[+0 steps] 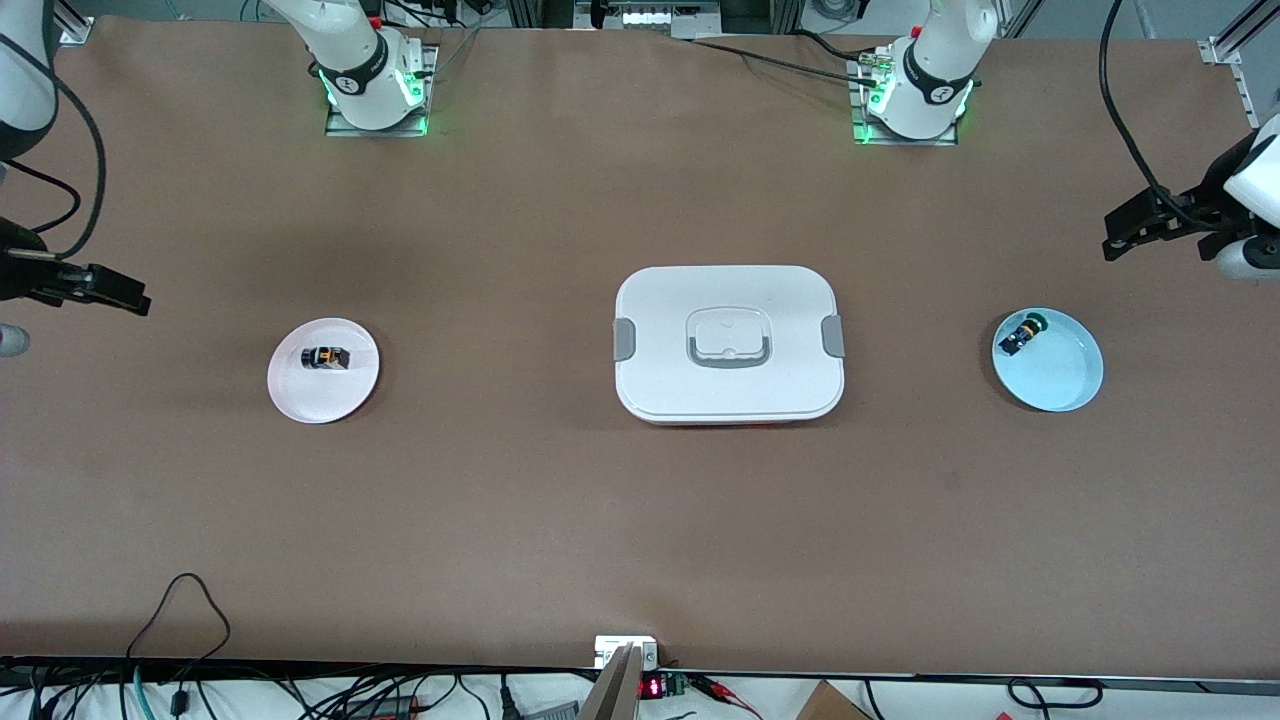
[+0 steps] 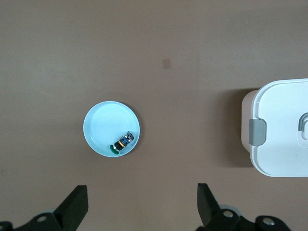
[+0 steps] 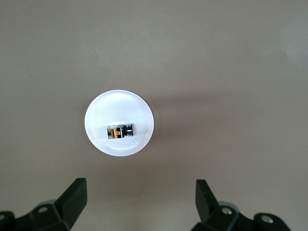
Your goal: Transfer orange switch to right arm and place
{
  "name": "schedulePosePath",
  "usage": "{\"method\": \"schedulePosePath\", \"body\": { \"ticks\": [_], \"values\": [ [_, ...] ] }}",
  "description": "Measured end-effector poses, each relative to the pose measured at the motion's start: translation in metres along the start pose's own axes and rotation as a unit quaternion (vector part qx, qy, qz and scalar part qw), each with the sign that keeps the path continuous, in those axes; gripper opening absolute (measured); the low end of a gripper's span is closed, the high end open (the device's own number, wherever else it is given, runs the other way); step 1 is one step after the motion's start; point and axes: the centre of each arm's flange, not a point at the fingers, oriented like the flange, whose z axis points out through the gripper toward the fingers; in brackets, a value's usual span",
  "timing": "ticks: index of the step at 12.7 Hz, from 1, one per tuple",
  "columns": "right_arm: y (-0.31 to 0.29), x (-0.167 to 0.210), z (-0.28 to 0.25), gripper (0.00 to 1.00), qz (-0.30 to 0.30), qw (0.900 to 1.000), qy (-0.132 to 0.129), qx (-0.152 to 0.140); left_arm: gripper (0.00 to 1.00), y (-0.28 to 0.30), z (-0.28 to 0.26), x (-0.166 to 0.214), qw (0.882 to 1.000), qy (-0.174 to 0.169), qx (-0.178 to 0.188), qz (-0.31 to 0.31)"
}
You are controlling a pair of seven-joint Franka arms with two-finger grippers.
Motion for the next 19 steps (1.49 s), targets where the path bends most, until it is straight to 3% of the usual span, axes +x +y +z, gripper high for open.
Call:
{"method": "schedulePosePath", "body": {
  "ticks": [3,8,19],
  "values": [
    [-0.004,-0.015,0.011,1.00,-0.005,1.000,0.024,0.005,1.00,0.007,0.000,0.001,1.000,0.002,0.000,0.006],
    [-0.010,-0.042,-0.004,1.00,-0.020,0.999,0.037,0.010,1.00,0.006,0.001,0.004,1.000,0.005,-0.001,0.006],
    [-0.013,-0.038,-0.021,1.00,-0.025,0.998,0.050,0.010,1.00,0.006,0.002,0.007,1.000,0.010,-0.002,0.005]
  ]
}}
